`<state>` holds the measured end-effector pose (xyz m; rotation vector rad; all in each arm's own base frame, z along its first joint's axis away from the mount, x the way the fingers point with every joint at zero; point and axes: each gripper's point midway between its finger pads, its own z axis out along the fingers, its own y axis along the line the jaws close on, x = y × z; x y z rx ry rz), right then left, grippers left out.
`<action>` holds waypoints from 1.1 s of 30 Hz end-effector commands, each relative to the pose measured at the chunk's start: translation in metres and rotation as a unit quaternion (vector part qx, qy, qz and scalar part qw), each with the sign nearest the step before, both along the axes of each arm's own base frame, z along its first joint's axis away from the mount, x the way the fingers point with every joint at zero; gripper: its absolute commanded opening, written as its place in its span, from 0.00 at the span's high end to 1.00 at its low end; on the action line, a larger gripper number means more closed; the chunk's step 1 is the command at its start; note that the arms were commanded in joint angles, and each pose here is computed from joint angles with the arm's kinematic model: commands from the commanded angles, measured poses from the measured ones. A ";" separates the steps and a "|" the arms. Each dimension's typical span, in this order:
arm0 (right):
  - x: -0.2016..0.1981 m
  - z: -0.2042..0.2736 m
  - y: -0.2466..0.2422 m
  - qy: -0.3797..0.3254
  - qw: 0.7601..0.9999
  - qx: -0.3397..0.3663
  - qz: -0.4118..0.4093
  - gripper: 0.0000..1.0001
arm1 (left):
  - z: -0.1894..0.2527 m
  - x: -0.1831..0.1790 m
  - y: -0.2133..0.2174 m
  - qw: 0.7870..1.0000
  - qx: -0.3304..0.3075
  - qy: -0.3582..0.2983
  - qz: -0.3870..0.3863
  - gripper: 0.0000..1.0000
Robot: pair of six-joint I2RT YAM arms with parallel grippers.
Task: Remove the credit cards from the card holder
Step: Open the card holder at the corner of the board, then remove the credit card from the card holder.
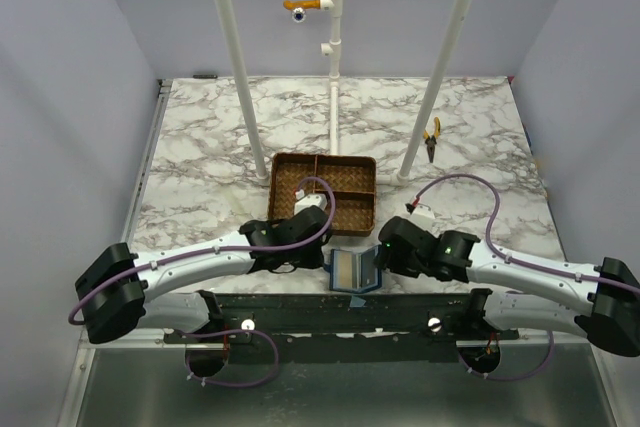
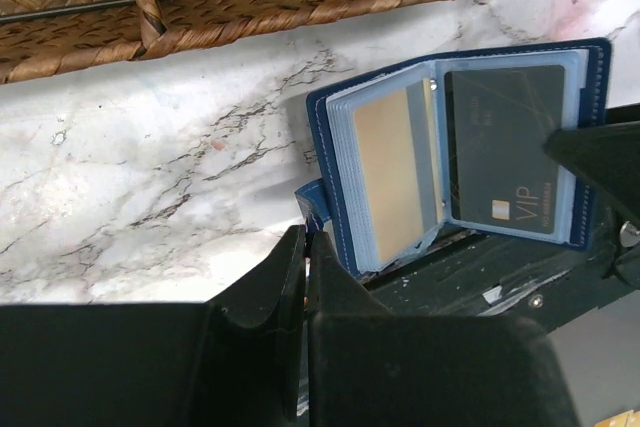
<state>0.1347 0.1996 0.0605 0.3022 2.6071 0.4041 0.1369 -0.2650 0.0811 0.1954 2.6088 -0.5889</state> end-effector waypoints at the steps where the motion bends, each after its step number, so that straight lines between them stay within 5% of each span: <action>1: 0.014 0.024 0.011 -0.034 0.999 0.021 -0.006 0.49 | -0.014 -0.002 0.000 1.000 0.005 0.017 0.003 1.00; 8: 0.021 0.027 0.036 -0.035 0.998 0.045 0.012 0.75 | -0.023 -0.003 0.002 1.000 0.012 0.023 0.003 1.00; 15: 0.024 0.027 0.054 -0.033 0.997 0.057 0.031 0.89 | -0.030 -0.004 0.000 1.000 0.011 0.029 -0.001 1.00; 26: 0.029 0.035 0.071 -0.037 0.995 0.077 0.040 0.94 | -0.030 -0.005 -0.014 0.999 -0.003 0.031 -0.027 1.00; 33: 0.027 0.031 0.080 -0.024 0.995 0.090 0.045 0.97 | -0.028 -0.003 -0.013 0.999 -0.006 0.027 -0.026 0.85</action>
